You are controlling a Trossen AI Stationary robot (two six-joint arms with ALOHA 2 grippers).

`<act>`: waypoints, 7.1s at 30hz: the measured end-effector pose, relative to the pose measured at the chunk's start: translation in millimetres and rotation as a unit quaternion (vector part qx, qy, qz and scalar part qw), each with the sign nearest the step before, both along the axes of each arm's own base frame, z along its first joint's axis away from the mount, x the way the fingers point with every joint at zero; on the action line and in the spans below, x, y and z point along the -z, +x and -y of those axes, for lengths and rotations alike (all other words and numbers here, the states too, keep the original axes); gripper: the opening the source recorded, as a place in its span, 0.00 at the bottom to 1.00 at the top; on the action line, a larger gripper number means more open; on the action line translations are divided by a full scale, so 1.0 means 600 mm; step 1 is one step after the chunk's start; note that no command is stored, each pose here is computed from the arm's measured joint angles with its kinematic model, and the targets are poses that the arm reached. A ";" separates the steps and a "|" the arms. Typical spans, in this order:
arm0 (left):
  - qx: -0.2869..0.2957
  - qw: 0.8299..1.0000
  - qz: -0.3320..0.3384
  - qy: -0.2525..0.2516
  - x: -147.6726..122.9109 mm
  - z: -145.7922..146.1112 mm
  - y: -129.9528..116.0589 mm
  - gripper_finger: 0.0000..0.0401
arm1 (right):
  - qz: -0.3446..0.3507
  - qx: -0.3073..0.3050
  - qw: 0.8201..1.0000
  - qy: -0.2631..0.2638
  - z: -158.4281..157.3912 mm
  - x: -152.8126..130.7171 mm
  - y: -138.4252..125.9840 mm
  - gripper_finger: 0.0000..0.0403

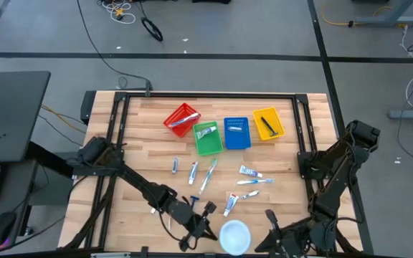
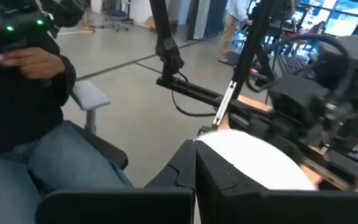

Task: Pick & Place Travel size toiletries
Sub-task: Adjust the disinfectant wipes, then put the orange toothbrush into the red bin

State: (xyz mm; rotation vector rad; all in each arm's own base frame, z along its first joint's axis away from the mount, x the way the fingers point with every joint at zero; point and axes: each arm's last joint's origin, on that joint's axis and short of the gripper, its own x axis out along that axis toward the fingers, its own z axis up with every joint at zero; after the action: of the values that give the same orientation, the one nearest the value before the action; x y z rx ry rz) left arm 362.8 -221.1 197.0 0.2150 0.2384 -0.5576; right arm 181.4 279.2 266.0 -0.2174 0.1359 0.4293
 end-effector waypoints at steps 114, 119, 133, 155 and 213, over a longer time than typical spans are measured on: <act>-0.394 0.547 -0.638 -0.373 0.053 -0.170 -0.148 0.30 | -0.185 0.528 0.825 0.076 0.577 0.089 0.121 0.52; -0.410 0.551 -0.630 -0.362 0.054 -0.170 -0.144 0.30 | -0.185 0.524 0.829 0.063 0.577 0.089 0.121 0.52; -0.419 0.590 -0.606 -0.330 0.057 -0.172 -0.148 0.36 | -0.128 0.509 0.851 0.032 0.580 0.070 0.132 0.52; -0.476 0.608 -0.556 -0.307 0.072 -0.161 -0.163 0.50 | -0.111 0.493 0.861 0.050 0.597 0.064 0.131 0.52; -0.562 0.637 -0.451 -0.275 -0.014 -0.251 -0.167 0.03 | -0.109 0.495 0.861 0.050 0.598 0.063 0.132 0.52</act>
State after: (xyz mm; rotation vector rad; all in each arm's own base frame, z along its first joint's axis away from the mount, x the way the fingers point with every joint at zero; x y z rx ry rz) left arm 262.7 -70.5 205.2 -0.8415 1.0685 0.6117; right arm 260.3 -79.4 228.2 0.0243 0.4209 -0.5746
